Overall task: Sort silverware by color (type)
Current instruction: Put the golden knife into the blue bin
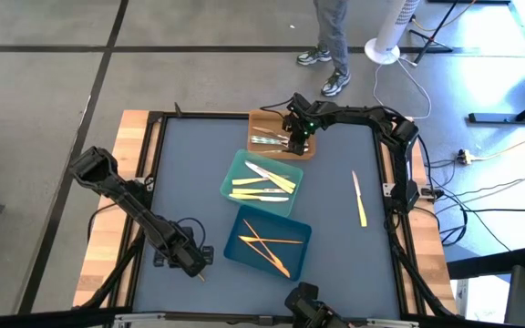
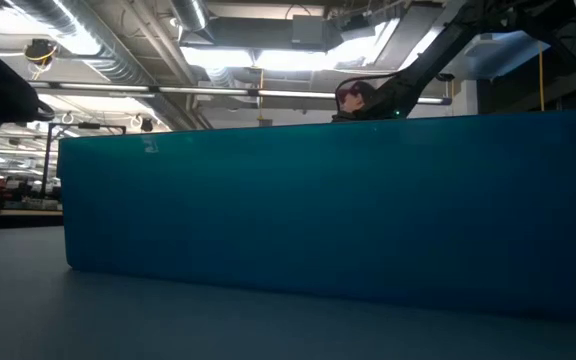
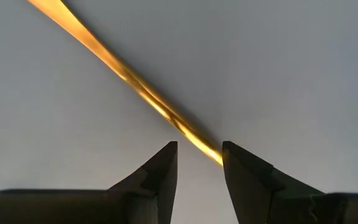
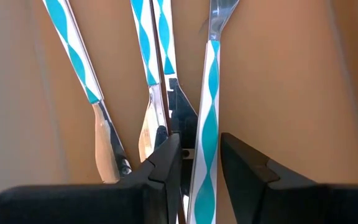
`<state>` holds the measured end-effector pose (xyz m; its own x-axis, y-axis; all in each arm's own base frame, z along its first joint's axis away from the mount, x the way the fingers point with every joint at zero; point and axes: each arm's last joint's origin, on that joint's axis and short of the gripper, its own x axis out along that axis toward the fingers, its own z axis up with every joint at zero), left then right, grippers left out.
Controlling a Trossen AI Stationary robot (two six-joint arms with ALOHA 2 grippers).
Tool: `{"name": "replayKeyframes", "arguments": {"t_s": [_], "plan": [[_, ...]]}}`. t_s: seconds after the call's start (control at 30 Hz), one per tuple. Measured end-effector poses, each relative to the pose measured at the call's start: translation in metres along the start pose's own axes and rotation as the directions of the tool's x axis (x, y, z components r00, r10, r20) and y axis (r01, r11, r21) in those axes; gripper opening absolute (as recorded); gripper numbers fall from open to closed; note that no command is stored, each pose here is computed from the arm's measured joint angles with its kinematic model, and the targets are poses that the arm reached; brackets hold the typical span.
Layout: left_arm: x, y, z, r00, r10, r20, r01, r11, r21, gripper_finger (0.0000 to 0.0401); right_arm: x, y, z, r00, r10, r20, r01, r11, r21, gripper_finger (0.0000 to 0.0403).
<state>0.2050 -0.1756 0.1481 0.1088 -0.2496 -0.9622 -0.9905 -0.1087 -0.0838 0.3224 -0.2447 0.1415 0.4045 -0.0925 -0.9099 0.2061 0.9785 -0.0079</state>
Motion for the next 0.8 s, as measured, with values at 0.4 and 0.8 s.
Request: {"name": "replayKeyframes", "arguments": {"t_s": [0.4,0.8], "plan": [[0.014,-0.002,0.001,0.999,0.027,0.029,-0.027,1.0,0.001,0.0121,0.0,0.0,0.0,1.0,0.0,0.0,0.0,1.0,0.0,0.0104],[0.015,-0.002,0.001,0.999,0.03,0.031,-0.031,0.999,0.024,0.0062,0.0,0.0,0.0,1.0,0.0,0.001,0.0,1.0,0.0,0.0104]]}}
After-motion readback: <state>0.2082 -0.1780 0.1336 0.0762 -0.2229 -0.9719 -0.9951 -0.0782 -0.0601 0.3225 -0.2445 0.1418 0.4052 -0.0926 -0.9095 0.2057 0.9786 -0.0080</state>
